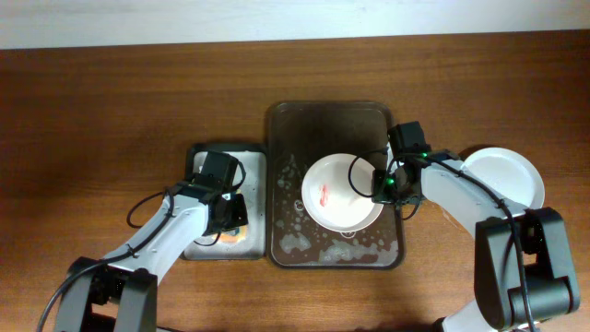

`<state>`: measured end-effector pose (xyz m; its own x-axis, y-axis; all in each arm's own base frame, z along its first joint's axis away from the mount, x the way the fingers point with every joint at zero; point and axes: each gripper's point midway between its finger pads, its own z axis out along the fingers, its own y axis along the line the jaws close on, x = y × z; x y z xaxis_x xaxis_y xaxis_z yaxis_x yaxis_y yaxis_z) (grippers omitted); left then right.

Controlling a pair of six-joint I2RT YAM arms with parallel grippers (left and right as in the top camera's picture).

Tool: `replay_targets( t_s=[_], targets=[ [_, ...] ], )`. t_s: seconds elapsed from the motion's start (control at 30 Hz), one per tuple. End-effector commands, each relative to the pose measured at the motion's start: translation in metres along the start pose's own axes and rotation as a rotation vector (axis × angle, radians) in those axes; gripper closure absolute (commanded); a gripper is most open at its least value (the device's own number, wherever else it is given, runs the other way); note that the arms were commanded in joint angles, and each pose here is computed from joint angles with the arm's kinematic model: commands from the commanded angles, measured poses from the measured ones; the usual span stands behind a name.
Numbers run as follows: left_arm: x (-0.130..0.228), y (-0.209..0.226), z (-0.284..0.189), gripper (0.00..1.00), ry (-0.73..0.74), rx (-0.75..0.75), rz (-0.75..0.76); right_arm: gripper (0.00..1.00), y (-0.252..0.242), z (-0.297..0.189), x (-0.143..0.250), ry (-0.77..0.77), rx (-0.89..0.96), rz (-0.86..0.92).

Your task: Clean dirty plates on tray and stack at the side

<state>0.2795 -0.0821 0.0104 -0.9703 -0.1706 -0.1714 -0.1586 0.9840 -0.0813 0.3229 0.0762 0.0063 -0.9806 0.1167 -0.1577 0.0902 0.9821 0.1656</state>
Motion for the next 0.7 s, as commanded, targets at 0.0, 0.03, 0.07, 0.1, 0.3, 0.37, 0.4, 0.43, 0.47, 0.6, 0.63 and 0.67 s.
replay_targets(
  t_s=[0.0, 0.03, 0.07, 0.1, 0.3, 0.37, 0.4, 0.43, 0.47, 0.6, 0.63, 0.67],
  targets=[
    [0.005, 0.002, 0.007, 1.0, 0.026, -0.012, 0.025, 0.96, -0.007, 0.006, 0.01, 0.034, 0.027, 0.014],
    [0.002, 0.0, 0.003, 1.0, 0.025, -0.007, 0.045, 0.96, -0.007, 0.006, 0.01, 0.034, 0.027, 0.014],
    [-0.005, -0.004, -0.007, 1.0, 0.024, -0.004, 0.066, 0.96, -0.007, 0.006, 0.01, 0.034, 0.027, 0.014],
    [-0.012, -0.007, -0.02, 1.0, 0.017, -0.001, 0.079, 0.96, -0.007, 0.006, 0.01, 0.034, 0.027, 0.011],
    [-0.063, -0.077, -0.112, 1.0, -0.13, 0.191, 0.204, 0.96, -0.007, 0.006, 0.01, 0.034, 0.027, 0.01],
    [-0.066, -0.11, -0.12, 1.0, -0.174, 0.293, 0.256, 0.96, -0.007, 0.006, 0.01, 0.034, 0.026, -0.007],
    [-0.067, -0.126, -0.119, 1.0, -0.186, 0.335, 0.269, 0.96, -0.007, 0.006, 0.01, 0.035, 0.025, -0.028],
    [-0.067, -0.137, -0.116, 1.0, -0.192, 0.352, 0.266, 0.96, -0.006, 0.006, 0.011, 0.036, 0.021, -0.059],
    [-0.067, -0.149, -0.111, 1.0, -0.194, 0.367, 0.271, 0.96, -0.006, 0.006, 0.011, 0.037, 0.017, -0.074],
    [-0.052, -0.197, -0.078, 1.0, -0.135, 0.454, 0.307, 0.96, -0.003, 0.007, 0.013, 0.046, -0.001, -0.117],
    [-0.045, -0.212, -0.069, 1.0, -0.108, 0.495, 0.332, 0.96, -0.003, 0.007, 0.013, 0.046, -0.001, -0.117],
    [-0.038, -0.224, -0.058, 1.0, -0.082, 0.525, 0.35, 0.96, -0.003, 0.007, 0.013, 0.045, -0.001, -0.117]
  ],
)
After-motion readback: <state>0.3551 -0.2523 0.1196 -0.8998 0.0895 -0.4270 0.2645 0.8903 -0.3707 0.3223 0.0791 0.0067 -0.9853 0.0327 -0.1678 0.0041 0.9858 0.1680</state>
